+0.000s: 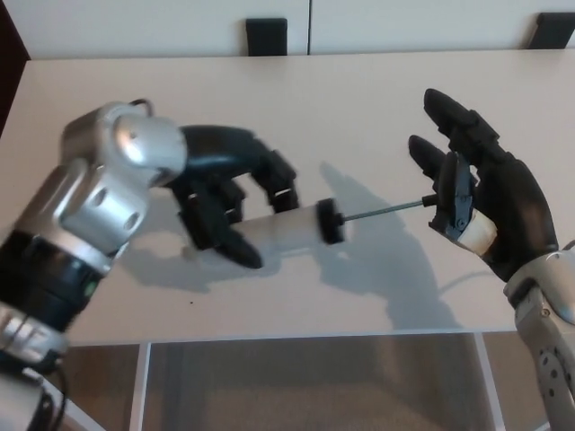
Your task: The robot walks towards a desk on which an air pump is kept in the middle. It lifts it up and holds it with its left hand and uses its right hand to compress it by pushing its handle inwards.
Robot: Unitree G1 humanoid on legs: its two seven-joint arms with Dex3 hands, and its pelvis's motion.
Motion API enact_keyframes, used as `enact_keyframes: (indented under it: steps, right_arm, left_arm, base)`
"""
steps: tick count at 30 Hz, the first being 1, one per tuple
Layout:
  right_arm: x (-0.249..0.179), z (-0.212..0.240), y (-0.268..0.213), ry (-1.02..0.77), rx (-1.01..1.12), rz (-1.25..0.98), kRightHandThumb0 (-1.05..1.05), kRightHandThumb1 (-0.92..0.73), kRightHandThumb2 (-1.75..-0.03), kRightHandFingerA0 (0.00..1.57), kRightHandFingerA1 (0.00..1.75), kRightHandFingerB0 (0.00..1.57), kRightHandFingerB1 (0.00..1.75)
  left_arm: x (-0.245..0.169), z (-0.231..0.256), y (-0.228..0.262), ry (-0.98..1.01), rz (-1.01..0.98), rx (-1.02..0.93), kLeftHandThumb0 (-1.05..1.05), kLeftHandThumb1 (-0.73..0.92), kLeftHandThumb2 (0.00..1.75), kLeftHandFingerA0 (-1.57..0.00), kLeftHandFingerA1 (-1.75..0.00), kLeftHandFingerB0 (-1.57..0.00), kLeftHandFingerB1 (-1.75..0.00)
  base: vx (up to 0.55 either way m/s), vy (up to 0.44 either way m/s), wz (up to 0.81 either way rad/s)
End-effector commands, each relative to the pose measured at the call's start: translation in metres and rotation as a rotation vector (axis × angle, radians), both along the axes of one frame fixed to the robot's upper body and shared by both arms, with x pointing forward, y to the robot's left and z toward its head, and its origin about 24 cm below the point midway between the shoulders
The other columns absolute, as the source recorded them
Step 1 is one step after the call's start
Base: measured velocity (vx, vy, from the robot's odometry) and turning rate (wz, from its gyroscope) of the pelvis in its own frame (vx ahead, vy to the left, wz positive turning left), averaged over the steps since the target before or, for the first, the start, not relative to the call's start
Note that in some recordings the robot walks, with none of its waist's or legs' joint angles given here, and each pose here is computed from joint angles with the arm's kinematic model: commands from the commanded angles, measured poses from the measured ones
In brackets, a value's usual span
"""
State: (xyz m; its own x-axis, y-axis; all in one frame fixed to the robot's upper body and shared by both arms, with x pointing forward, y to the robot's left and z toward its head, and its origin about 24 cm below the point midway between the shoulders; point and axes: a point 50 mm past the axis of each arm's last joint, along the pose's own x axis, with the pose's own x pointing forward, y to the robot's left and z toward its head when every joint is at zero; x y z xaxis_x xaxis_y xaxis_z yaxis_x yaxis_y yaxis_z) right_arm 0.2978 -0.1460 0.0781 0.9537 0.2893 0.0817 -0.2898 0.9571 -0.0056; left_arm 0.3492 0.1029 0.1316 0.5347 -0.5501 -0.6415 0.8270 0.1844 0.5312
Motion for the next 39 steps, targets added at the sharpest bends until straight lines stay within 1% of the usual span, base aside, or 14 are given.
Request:
enact_keyframes:
  steps: [1, 5, 7, 8, 13, 14, 22, 23, 26, 29, 30, 34, 35, 39]
  right_arm:
    - [0.001, 0.004, 0.003, -0.083, -0.09, -0.071, -0.85, -0.84, -1.18, 0.09, 0.3, 0.09, 0.24]
    - [0.0, 0.002, -0.002, -0.087, -0.085, -0.105, -0.83, -0.85, -1.19, 0.08, 0.3, 0.08, 0.23]
    - [0.0, 0.0, -0.002, -0.089, -0.083, -0.11, -0.82, -0.85, -1.19, 0.08, 0.31, 0.08, 0.24]
    - [0.0, 0.0, -0.002, -0.09, -0.085, -0.113, -0.79, -0.92, -0.82, 0.06, 0.26, 0.05, 0.22]
    - [0.001, -0.001, -0.003, -0.089, -0.078, -0.123, -0.8, -0.91, -0.81, 0.07, 0.26, 0.04, 0.22]
    - [0.001, -0.001, -0.002, -0.088, -0.071, -0.122, -0.84, -0.84, -1.18, 0.09, 0.3, 0.08, 0.23]
    - [0.002, -0.001, 0.0, -0.093, -0.062, -0.125, -0.84, -0.84, -1.18, 0.09, 0.32, 0.09, 0.24]
    - [0.001, -0.002, 0.0, -0.092, -0.058, -0.125, -0.87, -0.83, -0.94, 0.1, 0.29, 0.06, 0.21]
    - [0.001, -0.002, 0.0, -0.091, -0.052, -0.124, -0.84, -0.84, -1.18, 0.09, 0.31, 0.09, 0.24]
    - [0.001, -0.002, -0.001, -0.088, -0.036, -0.115, -0.84, -0.84, -1.18, 0.09, 0.29, 0.08, 0.22]
    - [0.001, -0.002, -0.001, -0.086, -0.022, -0.124, -0.82, -0.85, -1.17, 0.08, 0.28, 0.07, 0.21]
    - [-0.001, 0.001, -0.013, -0.092, 0.008, -0.165, -0.85, -0.88, -1.18, 0.06, 0.19, 0.06, 0.14]
    - [-0.001, 0.002, -0.018, -0.094, 0.011, -0.179, -0.87, -0.89, -1.19, 0.06, 0.16, 0.05, 0.13]
    - [-0.001, 0.007, -0.033, -0.106, 0.004, -0.212, -0.89, -0.91, -1.21, 0.01, 0.12, 0.01, 0.11]
  left_arm:
    - [0.003, 0.011, -0.04, -0.091, 0.01, -0.002, -0.26, 0.74, 0.61, -0.79, -0.75, -0.54, -0.49]
    - [0.003, 0.009, -0.05, -0.083, 0.047, 0.0, -0.3, 0.75, 0.63, -0.76, -0.77, -0.39, -0.47]
    - [0.003, 0.008, -0.051, -0.074, 0.053, -0.005, -0.31, 0.75, 0.62, -0.79, -0.76, -0.55, -0.51]
    - [0.003, 0.008, -0.051, -0.079, 0.049, -0.002, -0.33, 0.76, 0.62, -0.78, -0.71, -0.54, -0.49]
    - [0.004, 0.008, -0.052, -0.108, 0.035, 0.014, -0.35, 0.74, 0.62, -0.8, -0.78, -0.54, -0.5]
    - [0.005, 0.009, -0.051, -0.104, 0.044, 0.019, -0.33, 0.74, 0.61, -0.78, -0.79, -0.47, -0.48]
    - [0.007, 0.009, -0.048, -0.092, 0.048, 0.003, -0.34, 0.75, 0.62, -0.85, -0.8, -0.58, -0.45]
    - [0.007, 0.008, -0.047, -0.084, 0.052, -0.004, -0.33, 0.74, 0.62, -0.83, -0.79, -0.57, -0.43]
    - [0.008, 0.007, -0.046, -0.071, 0.058, -0.011, -0.33, 0.74, 0.62, -0.87, -0.82, -0.58, -0.43]
    - [0.008, 0.007, -0.043, -0.09, 0.032, 0.015, -0.31, 0.74, 0.62, -0.77, -0.71, -0.51, -0.41]
    - [0.009, 0.008, -0.04, -0.112, 0.028, 0.049, -0.18, 0.66, 0.7, -0.86, -0.93, -0.71, -0.76]
    - [0.014, 0.007, -0.025, -0.202, 0.047, 0.196, -0.1, 0.7, 0.69, -0.85, -0.93, -0.71, -0.97]
    - [0.017, 0.006, -0.019, -0.23, 0.057, 0.239, -0.14, 0.73, 0.61, -0.89, -0.86, -0.63, -0.49]
    - [0.022, 0.001, -0.002, -0.281, 0.088, 0.325, -0.15, 0.71, 0.61, -0.9, -0.85, -0.45, -0.39]
  base:
    - [0.0, 0.0, 0.0]
    - [0.0, 0.0, 0.0]
    - [0.0, 0.0, 0.0]
    - [0.0, 0.0, 0.0]
    - [0.0, 0.0, 0.0]
    - [0.0, 0.0, 0.0]
    - [0.0, 0.0, 0.0]
    - [0.0, 0.0, 0.0]
    - [0.0, 0.0, 0.0]
    - [0.0, 0.0, 0.0]
    - [0.0, 0.0, 0.0]
    - [0.0, 0.0, 0.0]
    - [0.0, 0.0, 0.0]
    - [0.0, 0.0, 0.0]
